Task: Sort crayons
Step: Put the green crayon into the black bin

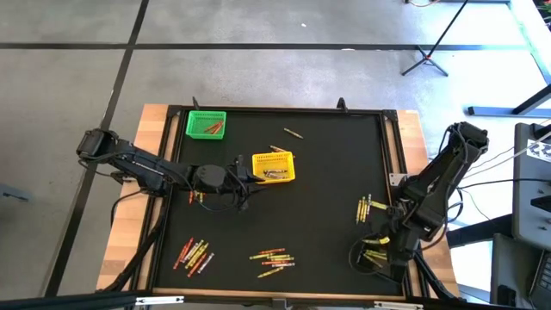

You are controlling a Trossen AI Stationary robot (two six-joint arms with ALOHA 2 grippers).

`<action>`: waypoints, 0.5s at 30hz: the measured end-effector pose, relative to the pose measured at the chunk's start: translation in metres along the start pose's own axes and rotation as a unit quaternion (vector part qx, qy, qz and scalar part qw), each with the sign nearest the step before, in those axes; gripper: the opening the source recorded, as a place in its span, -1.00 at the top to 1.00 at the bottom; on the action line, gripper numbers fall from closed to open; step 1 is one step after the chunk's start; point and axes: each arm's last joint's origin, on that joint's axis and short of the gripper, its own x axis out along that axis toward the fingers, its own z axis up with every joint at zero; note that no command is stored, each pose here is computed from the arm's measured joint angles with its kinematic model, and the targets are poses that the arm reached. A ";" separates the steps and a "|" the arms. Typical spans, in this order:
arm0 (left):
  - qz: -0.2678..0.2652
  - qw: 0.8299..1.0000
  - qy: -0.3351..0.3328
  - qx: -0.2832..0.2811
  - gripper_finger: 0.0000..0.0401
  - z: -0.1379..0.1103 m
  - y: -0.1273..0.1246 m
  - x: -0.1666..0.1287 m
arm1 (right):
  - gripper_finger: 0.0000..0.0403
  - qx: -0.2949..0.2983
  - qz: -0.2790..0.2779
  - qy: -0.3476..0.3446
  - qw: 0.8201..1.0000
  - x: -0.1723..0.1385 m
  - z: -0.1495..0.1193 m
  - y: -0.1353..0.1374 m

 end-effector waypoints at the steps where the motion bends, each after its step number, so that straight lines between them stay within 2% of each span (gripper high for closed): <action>1: 0.004 1.000 -0.004 -0.001 0.47 0.001 0.000 0.000 | 0.57 0.004 0.004 0.010 1.000 0.000 -0.001 0.000; 4: 0.020 1.000 -0.011 -0.002 0.47 0.001 0.001 0.000 | 0.34 0.010 0.014 0.037 0.999 0.000 -0.002 0.001; 7: 0.023 1.000 -0.013 -0.012 0.47 0.002 0.001 0.000 | 0.19 0.010 0.022 0.057 0.998 -0.001 -0.003 0.002; 11: 0.020 0.999 -0.013 -0.037 0.47 0.002 0.001 0.000 | 0.12 -0.008 0.043 0.046 0.998 -0.013 0.000 0.010; 15: 0.020 0.999 -0.014 -0.044 0.47 0.002 0.001 0.000 | 0.11 -0.040 0.055 -0.009 0.998 -0.030 0.010 0.018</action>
